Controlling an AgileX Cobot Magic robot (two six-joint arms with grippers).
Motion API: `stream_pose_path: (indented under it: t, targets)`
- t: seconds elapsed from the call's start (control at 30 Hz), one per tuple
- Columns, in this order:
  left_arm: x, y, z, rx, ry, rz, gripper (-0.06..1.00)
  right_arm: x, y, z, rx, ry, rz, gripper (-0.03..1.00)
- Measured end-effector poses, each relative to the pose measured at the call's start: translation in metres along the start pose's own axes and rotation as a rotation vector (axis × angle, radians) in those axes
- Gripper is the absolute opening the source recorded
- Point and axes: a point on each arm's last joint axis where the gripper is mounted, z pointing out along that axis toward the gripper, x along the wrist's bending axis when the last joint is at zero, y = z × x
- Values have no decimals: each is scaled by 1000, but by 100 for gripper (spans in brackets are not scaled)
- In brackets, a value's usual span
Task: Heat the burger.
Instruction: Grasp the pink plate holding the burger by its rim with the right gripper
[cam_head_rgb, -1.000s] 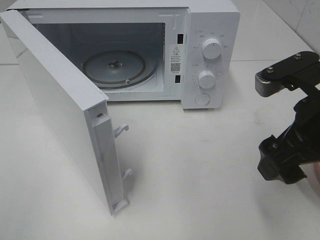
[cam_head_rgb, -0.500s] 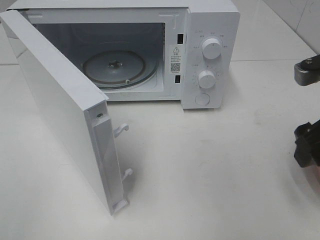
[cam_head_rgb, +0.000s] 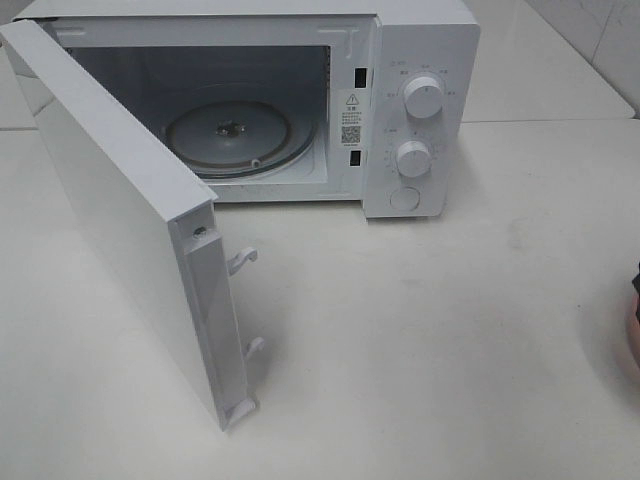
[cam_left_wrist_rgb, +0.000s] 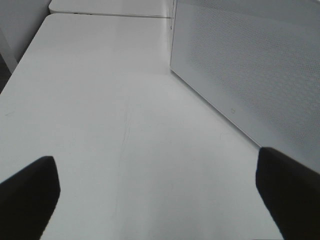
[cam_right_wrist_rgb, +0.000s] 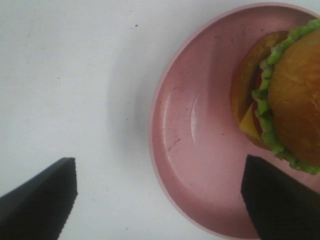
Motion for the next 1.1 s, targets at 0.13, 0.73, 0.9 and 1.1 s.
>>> stream_pose_path:
  t: [0.13, 0.73, 0.9, 1.1]
  targets:
    - [0, 0, 0, 0, 0, 0, 99, -3, 1, 6, 24, -4, 14, 85]
    - [0, 0, 0, 0, 0, 0, 99, 3, 14, 69, 152, -9, -61, 81]
    - [0, 0, 0, 0, 0, 0, 99, 6, 15, 90, 189, -8, -73, 80]
    - [0, 0, 0, 0, 0, 0, 99, 8, 16, 100, 201, -3, -76, 79]
